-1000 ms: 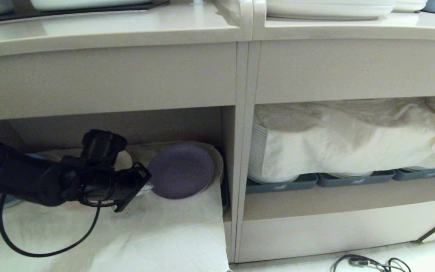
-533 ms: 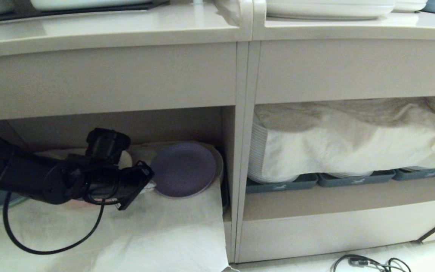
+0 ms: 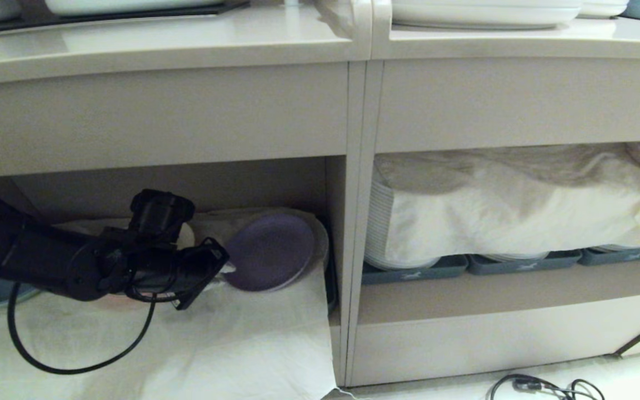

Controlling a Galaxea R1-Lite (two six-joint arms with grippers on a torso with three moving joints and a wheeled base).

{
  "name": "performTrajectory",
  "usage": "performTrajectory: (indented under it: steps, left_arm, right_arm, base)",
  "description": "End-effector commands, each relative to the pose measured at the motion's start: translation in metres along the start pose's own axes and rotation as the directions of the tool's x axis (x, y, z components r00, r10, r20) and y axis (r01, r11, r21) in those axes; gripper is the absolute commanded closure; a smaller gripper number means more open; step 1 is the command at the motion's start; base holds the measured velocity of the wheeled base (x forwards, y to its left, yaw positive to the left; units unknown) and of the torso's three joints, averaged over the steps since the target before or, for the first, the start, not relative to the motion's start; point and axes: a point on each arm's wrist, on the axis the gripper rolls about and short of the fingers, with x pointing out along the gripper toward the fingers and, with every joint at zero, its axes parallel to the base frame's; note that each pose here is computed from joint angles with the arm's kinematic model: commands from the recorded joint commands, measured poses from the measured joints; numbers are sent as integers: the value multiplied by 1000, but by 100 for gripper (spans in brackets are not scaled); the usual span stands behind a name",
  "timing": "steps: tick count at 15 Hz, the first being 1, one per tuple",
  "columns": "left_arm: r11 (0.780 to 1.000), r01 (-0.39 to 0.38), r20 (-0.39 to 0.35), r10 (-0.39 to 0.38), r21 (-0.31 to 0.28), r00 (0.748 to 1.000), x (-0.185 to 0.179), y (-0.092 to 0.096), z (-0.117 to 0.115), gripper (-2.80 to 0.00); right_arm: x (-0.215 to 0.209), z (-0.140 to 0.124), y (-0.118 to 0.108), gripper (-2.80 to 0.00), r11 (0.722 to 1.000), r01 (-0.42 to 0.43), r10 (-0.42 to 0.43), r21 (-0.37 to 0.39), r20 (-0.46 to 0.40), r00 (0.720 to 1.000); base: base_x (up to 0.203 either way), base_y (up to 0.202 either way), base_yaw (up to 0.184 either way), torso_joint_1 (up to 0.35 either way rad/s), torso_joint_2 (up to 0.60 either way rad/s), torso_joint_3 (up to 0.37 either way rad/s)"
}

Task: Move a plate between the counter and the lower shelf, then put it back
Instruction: Put the plate in the cupboard

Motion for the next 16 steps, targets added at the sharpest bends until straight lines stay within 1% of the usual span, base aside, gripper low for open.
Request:
performTrajectory:
  steps: [1, 6, 10, 14, 16]
  left_arm:
    - [1000, 4, 0, -4, -4, 1000, 0, -1, 0, -280]
    - [1000, 5, 1, -5, -5, 1000, -2, -1, -1, -280]
    - [1000, 18, 7, -18, -1, 1000, -12, -2, -2, -280]
    - [1000, 25, 10, -25, 6, 1000, -23, 1, -6, -280]
    - [1000, 26, 11, -26, 6, 1000, -31, 5, -9, -280]
  right_arm:
    - [0, 0, 0, 0, 1000, 1, -1, 1, 0, 1000]
    - [0, 0, 0, 0, 1000, 0, 0, 1, 0, 1000]
    - [0, 0, 0, 0, 1000, 0, 0, 1, 0, 1000]
    - [0, 0, 0, 0, 1000, 0, 0, 0, 0, 1000]
    - [0, 0, 0, 0, 1000, 0, 0, 1, 0, 1000]
  base:
    - [0, 0, 0, 0, 0, 0]
    - [0, 0, 0, 0, 0, 0]
    - [0, 0, 0, 0, 0, 0]
    - [0, 0, 0, 0, 0, 0]
    - [0, 0, 0, 0, 0, 0]
